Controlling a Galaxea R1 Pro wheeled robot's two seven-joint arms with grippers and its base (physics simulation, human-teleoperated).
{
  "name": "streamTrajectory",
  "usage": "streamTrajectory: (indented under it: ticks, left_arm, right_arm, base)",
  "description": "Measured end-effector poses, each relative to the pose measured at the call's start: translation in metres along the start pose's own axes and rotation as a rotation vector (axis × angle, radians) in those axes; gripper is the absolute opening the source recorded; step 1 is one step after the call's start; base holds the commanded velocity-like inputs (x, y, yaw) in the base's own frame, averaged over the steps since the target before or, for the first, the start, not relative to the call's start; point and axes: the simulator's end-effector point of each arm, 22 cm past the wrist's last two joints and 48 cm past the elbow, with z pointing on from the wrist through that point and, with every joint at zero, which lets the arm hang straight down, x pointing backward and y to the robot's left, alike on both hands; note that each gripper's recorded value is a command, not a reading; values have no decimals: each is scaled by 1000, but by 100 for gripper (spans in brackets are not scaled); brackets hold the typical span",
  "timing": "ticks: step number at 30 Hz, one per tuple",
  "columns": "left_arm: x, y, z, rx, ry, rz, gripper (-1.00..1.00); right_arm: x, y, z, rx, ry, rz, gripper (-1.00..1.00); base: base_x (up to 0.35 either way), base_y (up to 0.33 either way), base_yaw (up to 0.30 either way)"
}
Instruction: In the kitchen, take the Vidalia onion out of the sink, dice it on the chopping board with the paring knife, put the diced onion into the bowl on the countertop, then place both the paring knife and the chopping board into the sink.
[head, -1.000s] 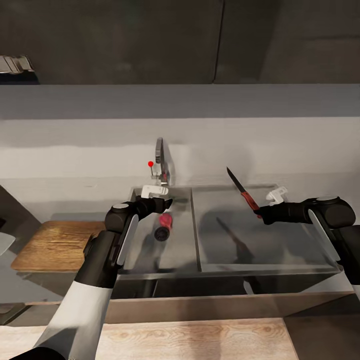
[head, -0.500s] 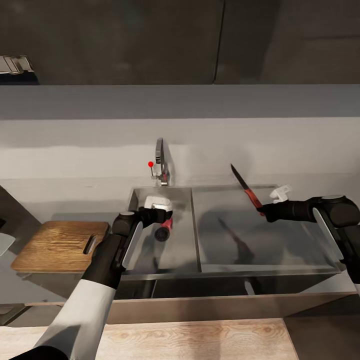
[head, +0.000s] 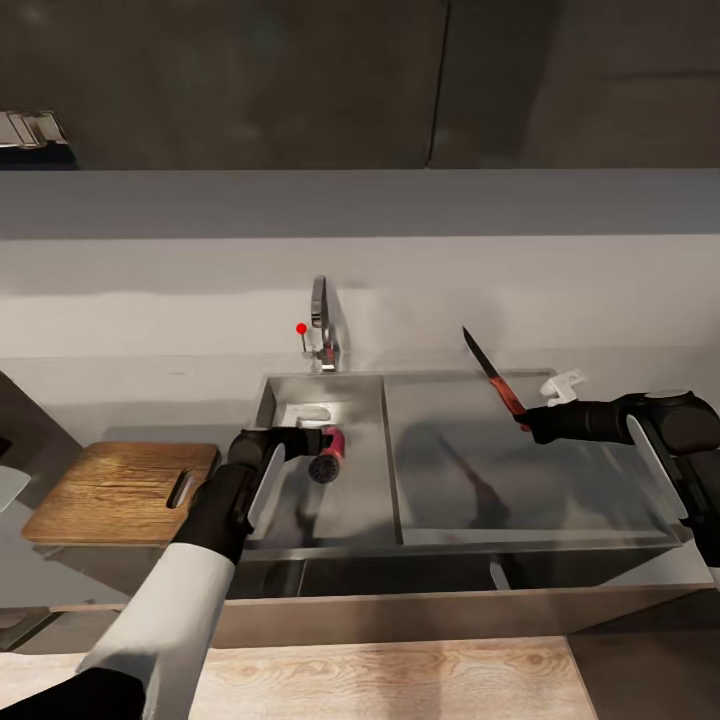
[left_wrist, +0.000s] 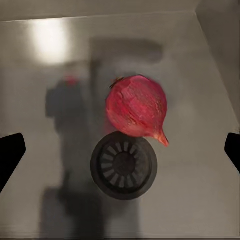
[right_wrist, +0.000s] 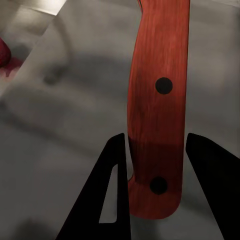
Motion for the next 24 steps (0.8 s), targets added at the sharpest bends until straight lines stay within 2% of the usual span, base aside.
streamTrajectory:
  ticks: [17,23,24]
  left_arm:
    - [-35,1,5,-30,-6,11,100]
    - [-38,11,16,-67,44,12,100]
    - [-35,16,23,-76,79,3,100]
  right_arm:
    - [1,8,4,-15,4,-5,-100]
    - [0,10,6,-19,3,-4,-100]
    - [0,10,6,-20,2,-3,-100]
  base:
    - [0,0,0]
    - [0,0,0]
    - [0,0,0]
